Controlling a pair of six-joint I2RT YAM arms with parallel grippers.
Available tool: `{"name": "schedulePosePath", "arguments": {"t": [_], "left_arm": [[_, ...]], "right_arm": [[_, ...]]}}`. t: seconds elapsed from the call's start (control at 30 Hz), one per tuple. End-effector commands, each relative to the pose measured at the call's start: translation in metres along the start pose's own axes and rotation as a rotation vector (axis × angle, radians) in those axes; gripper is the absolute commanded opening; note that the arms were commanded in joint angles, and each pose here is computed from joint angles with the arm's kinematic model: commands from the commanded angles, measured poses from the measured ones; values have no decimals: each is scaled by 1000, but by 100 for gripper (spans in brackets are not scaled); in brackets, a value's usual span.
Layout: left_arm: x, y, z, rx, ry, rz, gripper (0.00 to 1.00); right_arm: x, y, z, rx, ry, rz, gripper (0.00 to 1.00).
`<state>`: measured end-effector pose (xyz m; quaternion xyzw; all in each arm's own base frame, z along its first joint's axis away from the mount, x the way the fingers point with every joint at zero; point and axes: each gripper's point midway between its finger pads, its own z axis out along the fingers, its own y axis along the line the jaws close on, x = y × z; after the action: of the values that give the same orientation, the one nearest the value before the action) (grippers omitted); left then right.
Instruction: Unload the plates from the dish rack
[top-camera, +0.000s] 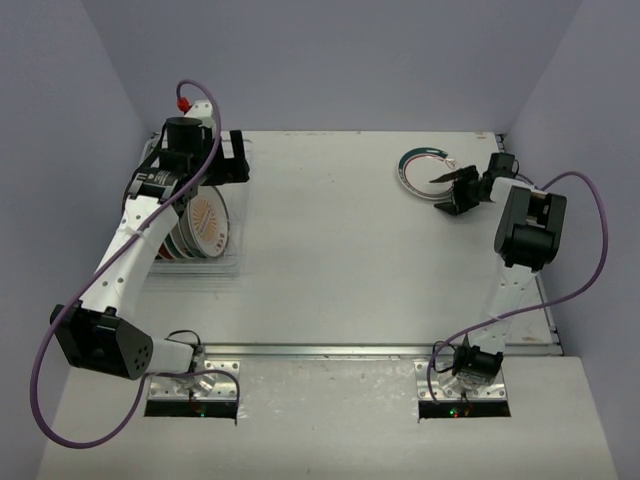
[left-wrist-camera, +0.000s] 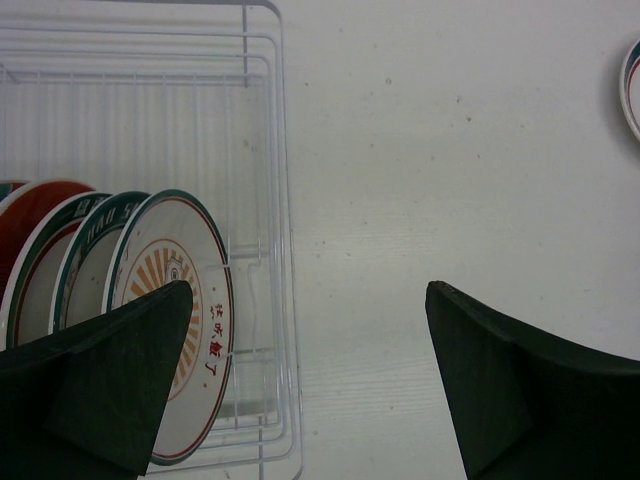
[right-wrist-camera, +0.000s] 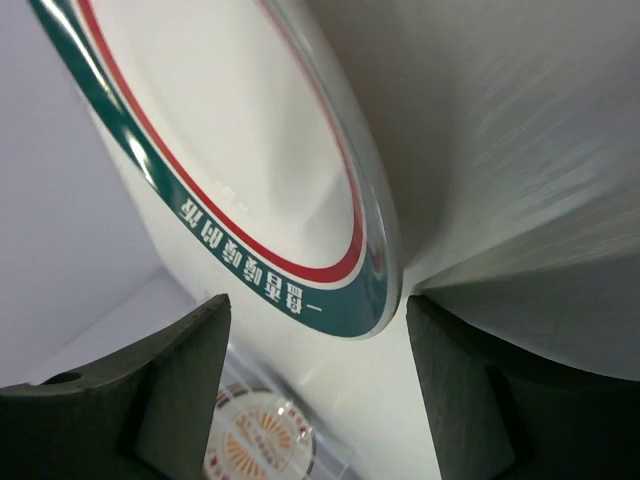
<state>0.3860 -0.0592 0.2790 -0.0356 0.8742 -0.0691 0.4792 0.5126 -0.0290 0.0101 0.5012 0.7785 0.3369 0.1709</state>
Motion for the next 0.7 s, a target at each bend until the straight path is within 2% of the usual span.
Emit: {"name": "schedulePosePath", "arguments": {"t": [0.0,0.13,0.23,0.3,0.4,0.47,0.5,0.53,0.6,0.67], "left_arm": [[-17,8,-6,-35,-72,-10,100],[-25,16,-11,-80,-89,11,100],[-33,24,-20,-124,-103,49,100],[-35,30,-24,-152,-108,67,99],[-27,43,-29,-217,-63,117,91],[-15,53,-22,-270,-6,134,84],[-10,58,-21,-284,21,169,77],[-5,60,-20,-292,38,179,77],[5,65,-16,-315,73,194,65],[10,68,-14,-326,87,199,58]], "right_arm": [[1,-1,-17,54,-22,21,80],[10,6,-42,83,-23,-27,85],[21,16,-73,99,-28,-120,86],[27,7,-80,130,-29,-175,86],[43,9,-118,107,-111,-389,86],[53,10,-133,90,-125,-471,86],[58,12,-140,78,-128,-505,86],[63,13,-146,66,-136,-542,86],[78,18,-165,30,-192,-668,86],[84,13,-167,39,-214,-731,86]]}}
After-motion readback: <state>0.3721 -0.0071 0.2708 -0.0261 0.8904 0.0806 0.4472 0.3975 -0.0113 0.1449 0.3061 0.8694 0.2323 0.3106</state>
